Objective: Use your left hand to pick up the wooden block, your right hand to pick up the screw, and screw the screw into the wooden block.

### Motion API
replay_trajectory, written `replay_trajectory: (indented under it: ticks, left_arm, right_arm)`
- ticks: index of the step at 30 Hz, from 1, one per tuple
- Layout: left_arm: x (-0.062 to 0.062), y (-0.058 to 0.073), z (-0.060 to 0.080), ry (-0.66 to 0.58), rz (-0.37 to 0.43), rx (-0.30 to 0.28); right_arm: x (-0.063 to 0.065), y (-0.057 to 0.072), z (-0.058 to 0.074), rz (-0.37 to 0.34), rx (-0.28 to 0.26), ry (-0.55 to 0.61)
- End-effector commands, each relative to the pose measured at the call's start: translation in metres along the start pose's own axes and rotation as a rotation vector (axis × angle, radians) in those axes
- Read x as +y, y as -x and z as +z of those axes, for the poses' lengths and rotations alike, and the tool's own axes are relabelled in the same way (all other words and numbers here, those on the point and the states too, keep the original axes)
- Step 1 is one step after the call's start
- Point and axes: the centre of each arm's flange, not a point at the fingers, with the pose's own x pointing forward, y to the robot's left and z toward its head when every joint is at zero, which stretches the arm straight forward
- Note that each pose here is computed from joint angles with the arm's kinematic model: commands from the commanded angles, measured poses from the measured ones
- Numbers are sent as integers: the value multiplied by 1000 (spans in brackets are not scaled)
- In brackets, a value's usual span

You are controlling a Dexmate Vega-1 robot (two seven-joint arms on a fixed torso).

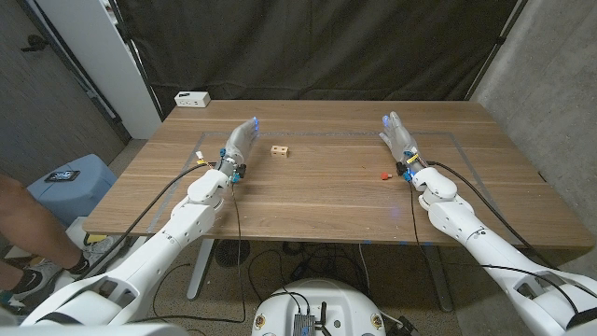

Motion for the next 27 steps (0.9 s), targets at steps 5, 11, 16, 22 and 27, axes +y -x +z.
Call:
replay_trajectory:
  ticks: [5,11,16,22,27]
  left_arm:
    - [-4,-10,22,-129,-47,-1]
    - [-3,-13,38,-228,-62,4]
    - [-1,-12,48,-296,-65,13]
    - [0,-12,59,-392,-77,29]
    - [1,-12,70,-469,-94,29]
  right_arm:
    - [3,-2,0,-2,7,22]
    - [3,-5,-2,-4,16,36]
    - [3,-8,-5,-5,20,29]
    - [4,-11,-3,-7,14,32]
    - [5,-13,0,-7,4,34]
